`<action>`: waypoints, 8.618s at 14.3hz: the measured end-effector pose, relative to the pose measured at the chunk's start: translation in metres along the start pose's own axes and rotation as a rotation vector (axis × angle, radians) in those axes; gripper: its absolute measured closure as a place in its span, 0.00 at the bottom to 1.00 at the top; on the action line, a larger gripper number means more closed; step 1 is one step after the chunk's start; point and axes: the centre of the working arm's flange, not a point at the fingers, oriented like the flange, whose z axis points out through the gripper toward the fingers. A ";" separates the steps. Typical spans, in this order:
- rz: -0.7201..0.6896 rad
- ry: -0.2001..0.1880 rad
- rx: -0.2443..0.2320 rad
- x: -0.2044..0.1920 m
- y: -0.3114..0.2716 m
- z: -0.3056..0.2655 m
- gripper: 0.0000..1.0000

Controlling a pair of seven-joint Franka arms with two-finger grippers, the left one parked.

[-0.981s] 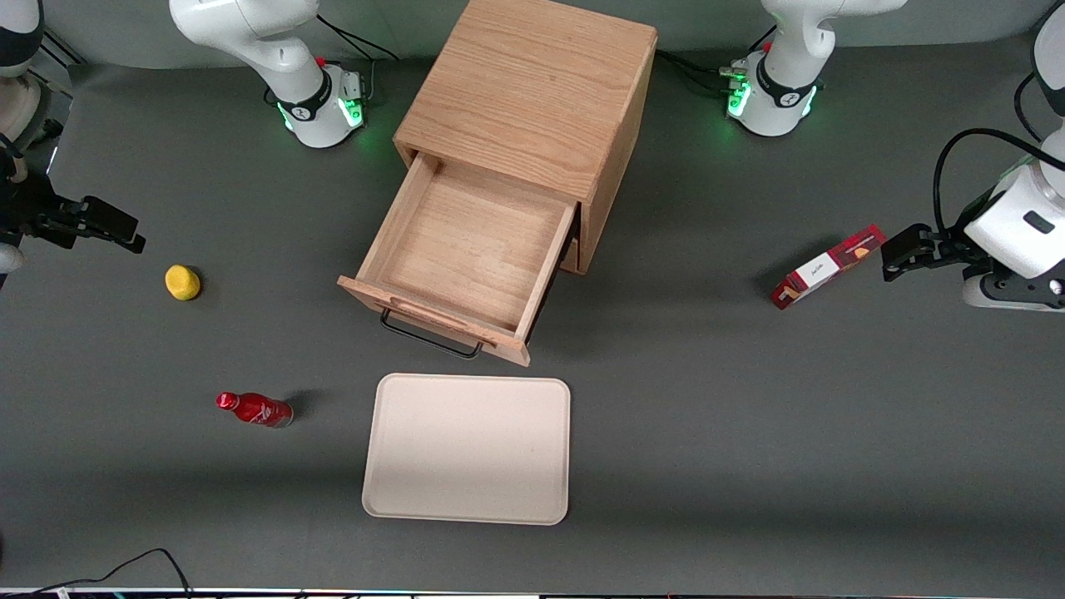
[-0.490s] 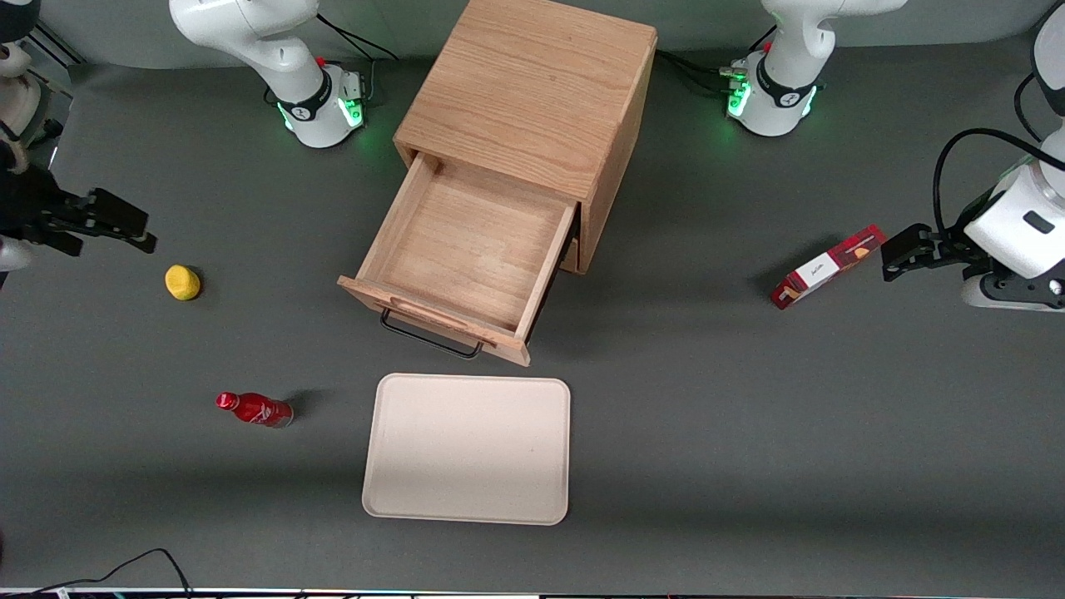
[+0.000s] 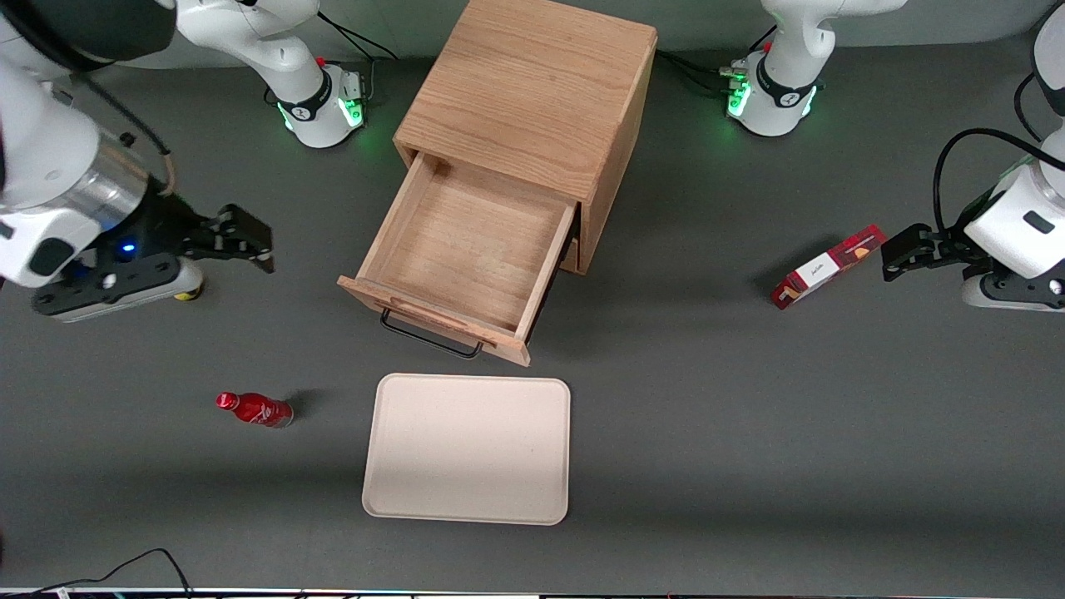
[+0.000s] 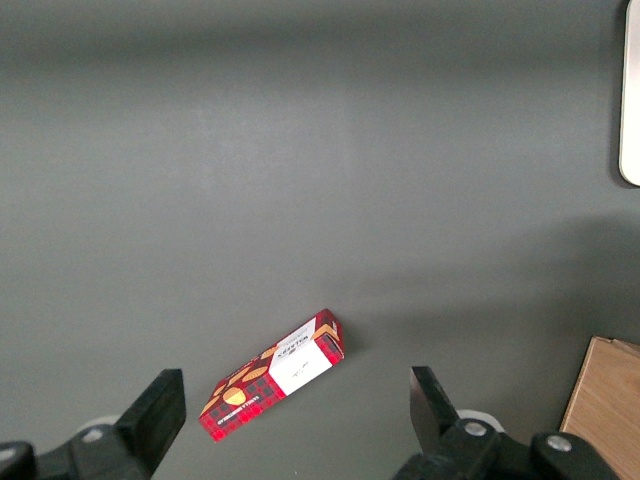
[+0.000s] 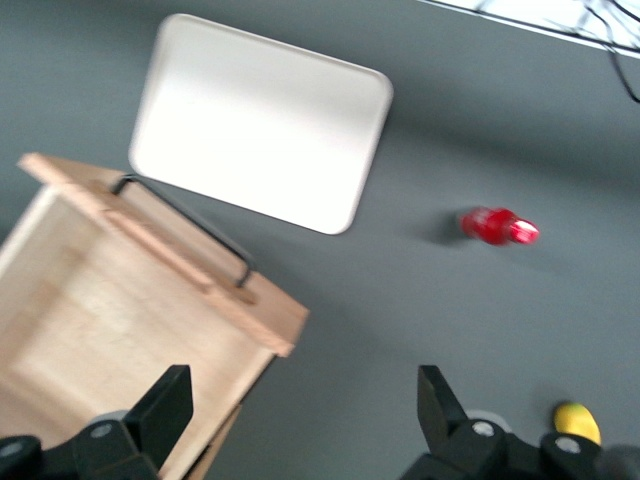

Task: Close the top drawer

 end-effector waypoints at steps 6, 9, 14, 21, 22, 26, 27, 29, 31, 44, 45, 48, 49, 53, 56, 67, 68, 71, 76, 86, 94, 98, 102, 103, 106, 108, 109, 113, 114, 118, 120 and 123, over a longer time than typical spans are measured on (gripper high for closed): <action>-0.231 -0.005 0.075 0.011 -0.059 0.025 0.00; -0.438 -0.036 0.091 0.026 -0.051 0.058 0.00; -0.704 -0.054 0.115 0.050 -0.030 0.096 0.00; -0.787 -0.081 0.215 0.082 -0.013 0.161 0.00; -0.785 -0.089 0.233 0.084 -0.014 0.170 0.00; -0.775 -0.136 0.273 0.091 -0.013 0.212 0.00; -0.774 -0.147 0.279 0.092 -0.013 0.222 0.00; -0.773 -0.165 0.288 0.094 -0.014 0.239 0.00; -0.772 -0.170 0.293 0.096 -0.017 0.251 0.00; -0.737 -0.215 0.306 0.097 -0.043 0.292 0.00; -0.736 -0.219 0.308 0.097 -0.043 0.294 0.00; -0.734 -0.231 0.315 0.096 -0.043 0.301 0.00; -0.736 -0.235 0.320 0.095 -0.045 0.303 0.00; -0.757 -0.252 0.346 0.090 -0.060 0.307 0.00; -0.769 -0.266 0.355 0.082 -0.069 0.304 0.00; -0.768 -0.275 0.365 0.021 -0.103 0.305 0.00; -0.767 -0.275 0.373 0.017 -0.106 0.305 0.00; -0.769 -0.277 0.382 0.005 -0.113 0.304 0.00; -0.785 -0.285 0.394 -0.011 -0.127 0.302 0.00; -0.761 -0.288 0.400 -0.027 -0.154 0.303 0.00; -0.754 -0.291 0.419 -0.050 -0.179 0.287 0.00; -0.743 -0.290 0.415 -0.058 -0.189 0.292 0.00; -0.740 -0.297 0.414 -0.066 -0.198 0.298 0.00; -0.739 -0.296 0.414 -0.067 -0.198 0.299 0.00; -0.735 -0.281 0.413 -0.071 -0.200 0.299 0.00; -0.723 -0.265 0.409 -0.073 -0.198 0.298 0.00; -0.715 -0.261 0.406 -0.074 -0.198 0.297 0.00; -0.712 -0.237 0.394 -0.075 -0.200 0.278 0.00; -0.717 -0.234 0.392 -0.076 -0.202 0.263 0.00; -0.740 -0.211 0.374 -0.072 -0.196 0.173 0.00; -0.755 -0.193 0.324 -0.069 -0.183 0.133 0.00; -0.626 -0.183 0.204 -0.080 -0.148 0.061 0.00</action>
